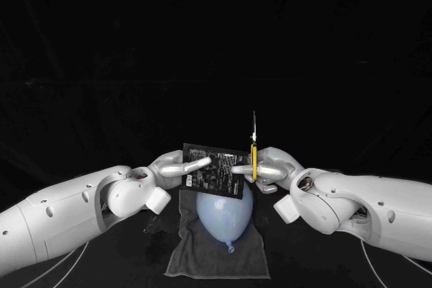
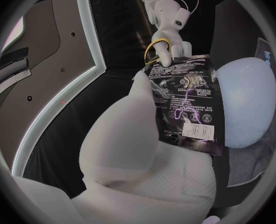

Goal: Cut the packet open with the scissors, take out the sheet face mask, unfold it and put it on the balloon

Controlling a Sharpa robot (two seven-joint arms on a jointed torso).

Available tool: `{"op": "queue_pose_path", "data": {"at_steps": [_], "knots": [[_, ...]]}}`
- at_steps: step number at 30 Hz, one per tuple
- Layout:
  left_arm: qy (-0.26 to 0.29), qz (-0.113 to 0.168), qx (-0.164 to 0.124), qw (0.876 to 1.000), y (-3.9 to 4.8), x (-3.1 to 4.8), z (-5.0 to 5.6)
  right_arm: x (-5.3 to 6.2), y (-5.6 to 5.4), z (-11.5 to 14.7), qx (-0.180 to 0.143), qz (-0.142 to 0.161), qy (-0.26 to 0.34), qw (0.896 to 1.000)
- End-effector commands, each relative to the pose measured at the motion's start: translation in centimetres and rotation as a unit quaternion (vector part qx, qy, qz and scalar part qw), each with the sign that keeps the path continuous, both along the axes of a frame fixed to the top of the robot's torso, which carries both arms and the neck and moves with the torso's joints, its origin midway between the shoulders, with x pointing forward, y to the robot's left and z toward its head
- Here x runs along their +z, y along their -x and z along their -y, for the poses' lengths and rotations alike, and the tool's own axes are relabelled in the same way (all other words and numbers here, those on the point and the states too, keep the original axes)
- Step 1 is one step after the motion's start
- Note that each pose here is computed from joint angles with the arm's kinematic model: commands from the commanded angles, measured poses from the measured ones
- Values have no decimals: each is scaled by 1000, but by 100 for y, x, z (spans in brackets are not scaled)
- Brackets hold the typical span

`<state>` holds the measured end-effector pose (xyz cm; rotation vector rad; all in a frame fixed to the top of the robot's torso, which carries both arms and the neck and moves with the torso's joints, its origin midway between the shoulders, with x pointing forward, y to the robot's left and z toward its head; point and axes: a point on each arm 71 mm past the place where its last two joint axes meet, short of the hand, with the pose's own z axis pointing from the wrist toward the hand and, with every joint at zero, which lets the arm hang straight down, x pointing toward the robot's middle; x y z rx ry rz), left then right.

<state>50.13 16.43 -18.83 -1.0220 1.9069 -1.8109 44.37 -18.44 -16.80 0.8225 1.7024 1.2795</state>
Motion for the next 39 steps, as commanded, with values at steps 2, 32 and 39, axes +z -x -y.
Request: {"op": "queue_pose_path", "data": {"at_steps": [2, 32, 39], "knots": [[25, -10, -25, 999, 26, 25, 21, 22, 16, -18, 8, 6, -5, 1000], [-45, -12, -22, 999, 25, -95, 19, 36, 11, -55, 8, 9, -8, 1000], [-31, -18, -20, 999, 29, -91, 34, 29, -8, -79, 9, 8, -8, 1000]]}}
